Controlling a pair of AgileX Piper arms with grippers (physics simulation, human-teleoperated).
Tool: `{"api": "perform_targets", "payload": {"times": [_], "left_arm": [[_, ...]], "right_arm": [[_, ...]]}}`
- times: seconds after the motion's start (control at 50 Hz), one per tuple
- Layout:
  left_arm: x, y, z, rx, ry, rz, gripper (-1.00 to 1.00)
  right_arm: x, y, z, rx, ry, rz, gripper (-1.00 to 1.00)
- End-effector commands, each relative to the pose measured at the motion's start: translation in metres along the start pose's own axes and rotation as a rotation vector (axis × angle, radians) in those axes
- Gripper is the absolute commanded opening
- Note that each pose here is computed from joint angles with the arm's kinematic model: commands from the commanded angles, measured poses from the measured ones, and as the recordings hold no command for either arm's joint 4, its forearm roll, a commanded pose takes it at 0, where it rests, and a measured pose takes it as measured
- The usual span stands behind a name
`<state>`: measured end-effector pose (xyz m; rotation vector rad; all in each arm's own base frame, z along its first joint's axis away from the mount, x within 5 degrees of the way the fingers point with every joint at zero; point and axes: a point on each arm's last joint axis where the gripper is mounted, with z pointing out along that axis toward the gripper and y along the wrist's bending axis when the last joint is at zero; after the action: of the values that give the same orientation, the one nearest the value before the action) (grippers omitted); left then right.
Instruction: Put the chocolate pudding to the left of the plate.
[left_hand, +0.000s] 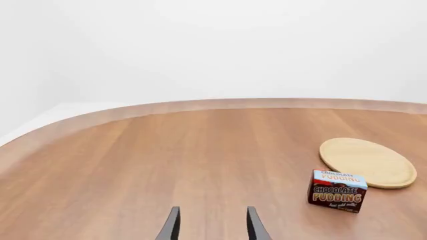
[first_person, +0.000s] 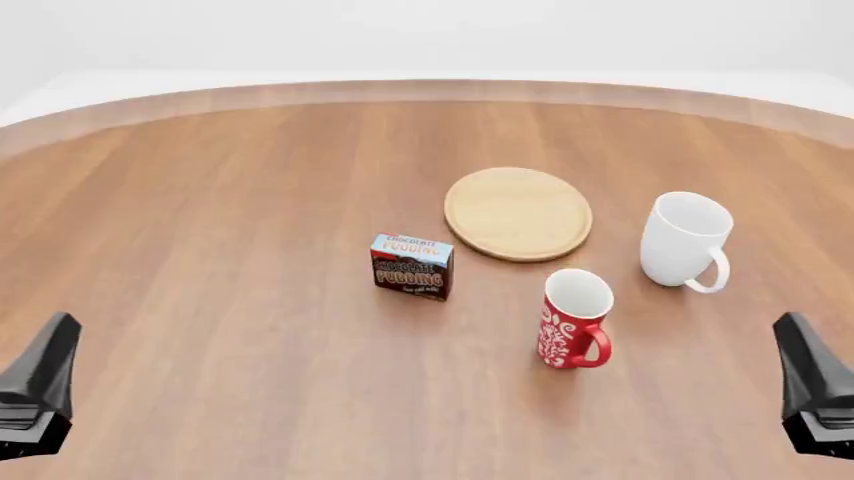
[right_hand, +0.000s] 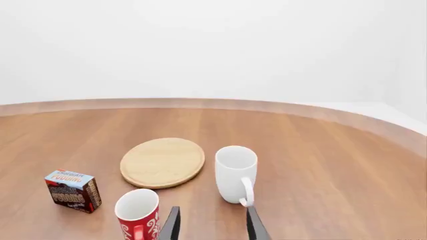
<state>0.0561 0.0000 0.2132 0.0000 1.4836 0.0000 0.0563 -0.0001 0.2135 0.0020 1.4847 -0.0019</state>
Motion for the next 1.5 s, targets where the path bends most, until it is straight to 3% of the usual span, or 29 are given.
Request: {"api": "perform_targets", "payload": {"times": [0.02, 0.14, 0.22, 0.34, 0.44, 0.76, 0.98, 1.18, 1.3, 1.5], "left_arm": [[0.000, 0.000, 0.000, 0.000, 0.000, 0.000, 1.00], [0.000, 0.000, 0.000, 0.000, 0.000, 0.000, 1.00], [0.000, 0.000, 0.000, 0.000, 0.000, 0.000, 1.00], [0.000, 0.000, 0.000, 0.000, 0.000, 0.000, 1.00], [0.000, 0.000, 0.000, 0.000, 0.000, 0.000, 1.00], [0.000, 0.000, 0.000, 0.000, 0.000, 0.000, 1.00], [0.000, 0.000, 0.000, 0.000, 0.000, 0.000, 1.00], [0.000, 0.000, 0.000, 0.000, 0.000, 0.000, 1.00], [0.000, 0.000, 0.000, 0.000, 0.000, 0.000, 1.00], [0.000, 0.000, 0.000, 0.000, 0.000, 0.000, 1.00]], "right_arm": [[0.000, 0.000, 0.000, 0.008, 0.004, 0.005, 1.00], [-0.003, -0.001, 0.000, 0.018, 0.002, 0.010, 1.00], [-0.009, -0.002, 0.002, 0.037, 0.011, 0.070, 1.00], [-0.021, -0.004, 0.002, 0.072, 0.005, 0.061, 1.00], [-0.034, -0.003, 0.002, 0.047, -0.003, 0.044, 1.00], [-0.125, -0.002, 0.033, 0.025, -0.073, -0.025, 1.00], [-0.184, 0.000, 0.052, 0.011, -0.099, -0.119, 1.00], [-0.227, 0.005, 0.080, -0.033, -0.075, -0.278, 1.00], [-0.229, 0.010, 0.103, -0.063, -0.037, -0.372, 1.00], [-0.253, 0.027, 0.132, -0.159, -0.029, -0.450, 1.00]]}}
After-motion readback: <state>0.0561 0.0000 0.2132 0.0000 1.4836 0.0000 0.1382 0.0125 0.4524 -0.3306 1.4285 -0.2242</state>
